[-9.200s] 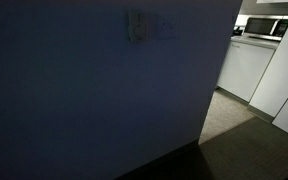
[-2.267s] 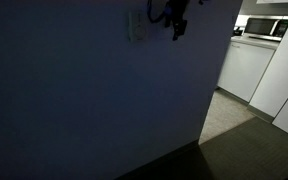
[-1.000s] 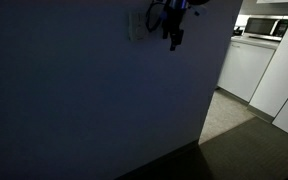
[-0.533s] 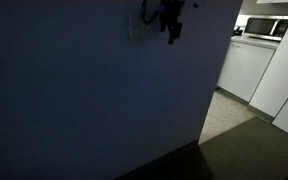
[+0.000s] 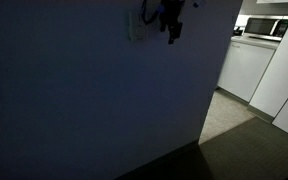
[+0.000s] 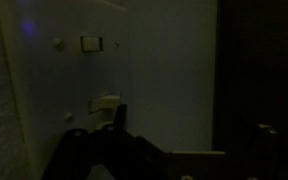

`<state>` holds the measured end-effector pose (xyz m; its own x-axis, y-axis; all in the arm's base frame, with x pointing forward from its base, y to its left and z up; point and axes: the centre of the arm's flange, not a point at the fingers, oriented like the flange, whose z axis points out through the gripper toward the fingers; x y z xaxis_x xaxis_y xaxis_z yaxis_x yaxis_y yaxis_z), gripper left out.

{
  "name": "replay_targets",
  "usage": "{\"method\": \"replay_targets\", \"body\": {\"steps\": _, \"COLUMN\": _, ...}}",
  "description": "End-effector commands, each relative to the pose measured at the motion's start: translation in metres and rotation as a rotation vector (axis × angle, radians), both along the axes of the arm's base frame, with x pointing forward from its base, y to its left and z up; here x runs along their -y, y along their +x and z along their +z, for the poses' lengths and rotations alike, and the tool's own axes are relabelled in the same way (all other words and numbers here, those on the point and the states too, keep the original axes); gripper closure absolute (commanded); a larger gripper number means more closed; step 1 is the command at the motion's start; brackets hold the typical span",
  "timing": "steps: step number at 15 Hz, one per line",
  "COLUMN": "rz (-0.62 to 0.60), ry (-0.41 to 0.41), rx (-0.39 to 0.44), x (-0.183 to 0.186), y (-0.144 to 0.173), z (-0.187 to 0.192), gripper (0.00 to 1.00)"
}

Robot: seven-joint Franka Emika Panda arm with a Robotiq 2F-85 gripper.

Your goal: Turn on the light switch on the left

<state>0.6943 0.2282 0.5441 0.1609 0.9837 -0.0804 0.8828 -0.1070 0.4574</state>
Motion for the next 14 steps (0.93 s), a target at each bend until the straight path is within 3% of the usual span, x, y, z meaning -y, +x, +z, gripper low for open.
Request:
{"method": "replay_targets", "body": {"steps": 1, "rz": -0.001, "ry": 0.001, "rx": -0.003, "x": 0.018, "y": 0.007, "z": -0.004, "gripper": 0.00}}
{"method": "replay_targets", "body": {"steps": 14, "rz": -0.022, "ry": 0.040, "rx": -0.029, "x": 0.033, "y": 0.017, "z": -0.016, "gripper": 0.00}}
